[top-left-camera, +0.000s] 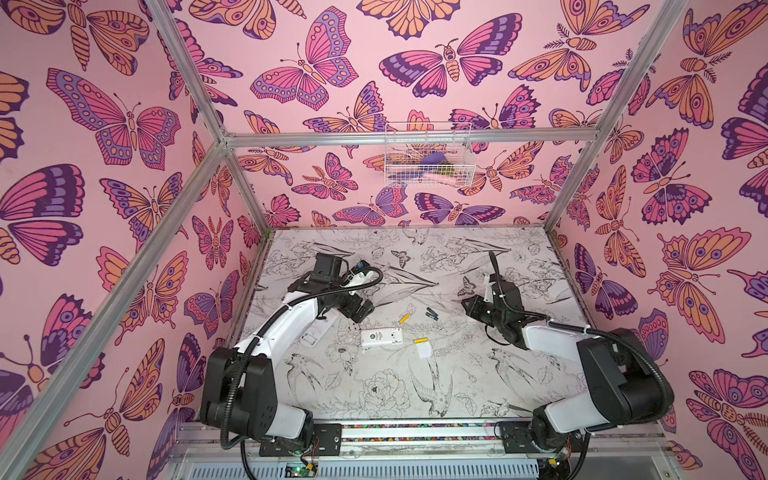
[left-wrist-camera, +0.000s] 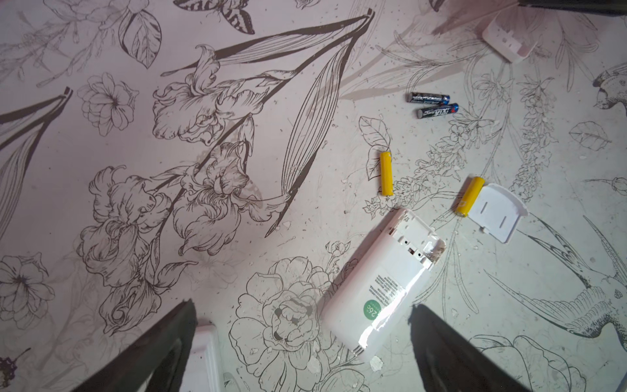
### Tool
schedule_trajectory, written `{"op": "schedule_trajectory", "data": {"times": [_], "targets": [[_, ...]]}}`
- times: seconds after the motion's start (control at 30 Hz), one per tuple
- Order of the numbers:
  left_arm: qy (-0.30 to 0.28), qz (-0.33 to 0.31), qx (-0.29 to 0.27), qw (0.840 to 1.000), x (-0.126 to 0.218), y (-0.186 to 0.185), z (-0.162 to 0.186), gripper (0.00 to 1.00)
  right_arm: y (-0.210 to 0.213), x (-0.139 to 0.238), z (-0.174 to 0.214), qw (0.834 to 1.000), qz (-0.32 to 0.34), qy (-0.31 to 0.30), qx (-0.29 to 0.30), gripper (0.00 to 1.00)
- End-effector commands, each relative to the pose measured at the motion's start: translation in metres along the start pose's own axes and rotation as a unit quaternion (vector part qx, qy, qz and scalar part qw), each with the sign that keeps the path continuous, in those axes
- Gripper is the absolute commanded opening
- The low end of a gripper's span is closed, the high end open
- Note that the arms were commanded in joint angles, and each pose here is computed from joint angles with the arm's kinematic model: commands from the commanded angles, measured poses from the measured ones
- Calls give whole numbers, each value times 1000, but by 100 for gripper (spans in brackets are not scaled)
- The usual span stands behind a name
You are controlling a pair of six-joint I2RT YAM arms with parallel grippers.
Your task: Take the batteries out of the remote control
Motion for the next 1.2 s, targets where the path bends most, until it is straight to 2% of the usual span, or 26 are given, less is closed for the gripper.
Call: {"op": "schedule_trajectory", "data": {"times": [0.0,0.17,0.33,0.47,0.9,1.07,1.17], "targets": [[-40,2,21,999,10,2,-3,100,8,-8,-9,999,-10,-39,-4,8],[-56,-4,37,998,15,9,1,100,5,-8,-10,999,-3,-51,-3,14],[-64,-11,42,997,12,15,3,100,-13,-19,4,999,23,-33,-5,20],[-71,-8,43,997,14,15,4,100,-18,-24,14,999,17,-31,-23,22],[-73,-13,60,995,14,29,14,100,-10,-35,32,1000,3,12,-8,28],[-77,-39,66,994,14,37,14,100,-1,-26,23,1000,-2,2,3,32],[-78,-77,78,991,14,47,12,100,7,-13,15,1000,-4,-8,17,36]]}}
Point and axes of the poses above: each gripper's point midway between its finger pads, its own x axis back along the fingers, its own y axis along the line the jaws close on, z = x × y, the point moved 6 cm from there along x, back along the fingers
